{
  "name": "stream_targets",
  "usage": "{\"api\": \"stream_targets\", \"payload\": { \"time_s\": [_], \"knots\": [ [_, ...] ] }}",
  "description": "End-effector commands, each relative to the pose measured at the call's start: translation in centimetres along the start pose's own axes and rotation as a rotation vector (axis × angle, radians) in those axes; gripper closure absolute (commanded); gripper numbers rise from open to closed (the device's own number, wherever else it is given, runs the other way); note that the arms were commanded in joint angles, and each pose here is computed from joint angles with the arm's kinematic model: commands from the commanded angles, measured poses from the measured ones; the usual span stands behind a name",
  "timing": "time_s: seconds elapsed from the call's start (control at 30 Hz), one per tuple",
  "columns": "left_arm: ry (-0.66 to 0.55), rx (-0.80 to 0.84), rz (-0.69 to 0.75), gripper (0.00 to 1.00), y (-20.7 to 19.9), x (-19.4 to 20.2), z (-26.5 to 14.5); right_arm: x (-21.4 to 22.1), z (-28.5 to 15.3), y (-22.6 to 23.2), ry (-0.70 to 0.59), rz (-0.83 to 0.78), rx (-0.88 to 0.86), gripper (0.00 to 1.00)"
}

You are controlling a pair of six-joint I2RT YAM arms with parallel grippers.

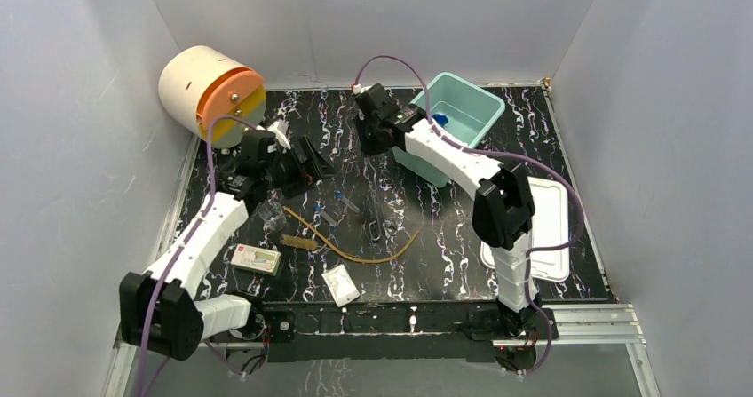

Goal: Organize the chemistry lab equipment

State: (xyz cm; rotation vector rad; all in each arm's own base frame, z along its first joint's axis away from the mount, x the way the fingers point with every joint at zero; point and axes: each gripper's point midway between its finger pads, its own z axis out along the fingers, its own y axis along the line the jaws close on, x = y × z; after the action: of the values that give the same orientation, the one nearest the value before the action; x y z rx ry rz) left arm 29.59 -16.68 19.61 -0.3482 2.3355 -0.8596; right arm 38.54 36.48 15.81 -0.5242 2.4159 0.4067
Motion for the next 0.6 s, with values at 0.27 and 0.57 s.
{"api": "stream_targets", "payload": {
  "time_s": [0.27,0.57],
  "knots": [
    [0.066,0.357,0.204,0.20,-6.6,4.2,4.7,-1.7,-5.2,-0.4,-0.093,0.171,-0.107,1.00],
    [0.099,0.264,0.243,0.27,-5.7,6.3,10.0,-1.5,-5.9,-0.2,-0.099,0.201,-0.174,1.00]
  ]
}}
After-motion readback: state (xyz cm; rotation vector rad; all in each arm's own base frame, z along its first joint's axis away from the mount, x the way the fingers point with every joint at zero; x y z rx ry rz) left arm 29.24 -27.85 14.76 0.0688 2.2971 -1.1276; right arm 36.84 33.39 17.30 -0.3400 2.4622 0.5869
